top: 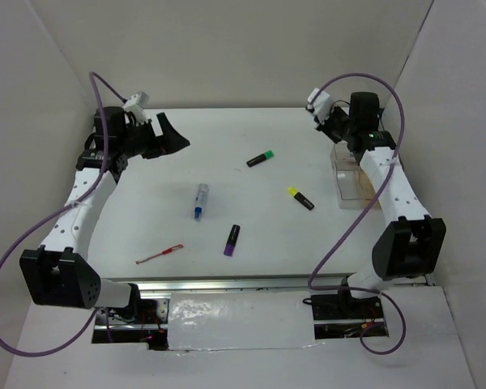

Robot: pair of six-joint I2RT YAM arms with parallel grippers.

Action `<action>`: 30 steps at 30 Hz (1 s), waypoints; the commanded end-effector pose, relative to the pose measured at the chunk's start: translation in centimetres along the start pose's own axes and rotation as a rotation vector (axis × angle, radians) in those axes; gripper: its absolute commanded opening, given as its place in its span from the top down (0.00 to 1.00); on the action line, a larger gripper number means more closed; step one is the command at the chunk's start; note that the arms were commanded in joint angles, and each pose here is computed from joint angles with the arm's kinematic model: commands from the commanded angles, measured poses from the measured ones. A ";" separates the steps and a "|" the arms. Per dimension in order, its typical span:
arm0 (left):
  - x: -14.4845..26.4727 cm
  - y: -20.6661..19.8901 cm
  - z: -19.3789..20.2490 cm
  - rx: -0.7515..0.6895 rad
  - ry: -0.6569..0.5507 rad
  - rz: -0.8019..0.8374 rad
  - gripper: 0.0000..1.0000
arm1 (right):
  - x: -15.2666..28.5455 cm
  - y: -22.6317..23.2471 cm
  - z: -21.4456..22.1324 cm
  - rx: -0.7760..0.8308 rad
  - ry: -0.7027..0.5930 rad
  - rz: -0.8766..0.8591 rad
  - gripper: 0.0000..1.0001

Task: Sort the stationery into containers
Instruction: Place the pen in the storage box.

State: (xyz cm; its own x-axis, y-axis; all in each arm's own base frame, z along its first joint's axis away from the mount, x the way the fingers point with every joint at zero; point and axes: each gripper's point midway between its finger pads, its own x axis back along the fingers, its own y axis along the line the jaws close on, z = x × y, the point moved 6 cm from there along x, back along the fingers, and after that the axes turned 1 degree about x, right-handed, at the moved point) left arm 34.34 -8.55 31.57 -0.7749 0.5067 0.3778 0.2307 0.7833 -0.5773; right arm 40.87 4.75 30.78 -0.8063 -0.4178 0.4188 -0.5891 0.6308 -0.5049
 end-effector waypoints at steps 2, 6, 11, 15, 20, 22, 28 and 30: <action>-1.1 1.0 2.9 -0.124 0.124 0.076 0.01 | -1.5 -4.2 7.1 0.562 0.290 0.033 1.00; -1.5 1.3 3.6 -0.118 0.174 0.075 0.01 | -2.5 -6.9 11.3 0.670 0.471 0.031 1.00; -2.0 1.9 4.1 -0.116 0.198 0.077 0.01 | -3.0 -9.2 14.7 0.752 0.627 -0.008 1.00; -2.4 2.4 4.5 -0.103 0.214 0.078 0.01 | -3.1 -10.2 16.7 0.787 0.709 -0.024 1.00; -2.5 3.4 4.7 -0.072 0.231 0.065 0.01 | -3.9 -10.3 18.2 0.792 0.733 -0.061 0.97; -2.6 3.8 4.9 -0.054 0.238 0.045 0.01 | -4.2 -10.0 18.6 0.798 0.733 -0.076 0.97; -2.1 4.6 4.9 -0.059 0.236 0.014 0.01 | -4.8 -8.9 20.0 0.808 0.739 -0.119 0.96; -2.0 4.7 4.9 -0.059 0.241 0.011 0.01 | -5.1 -8.4 20.4 0.811 0.744 -0.135 0.95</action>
State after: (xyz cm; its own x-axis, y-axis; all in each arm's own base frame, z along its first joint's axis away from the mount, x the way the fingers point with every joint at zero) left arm 34.16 -7.96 24.28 -0.6072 0.5793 0.5439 0.2455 0.7877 -0.5650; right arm 48.40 -11.80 17.74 -0.6563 0.2060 0.7258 -0.7468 -0.0404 -0.6638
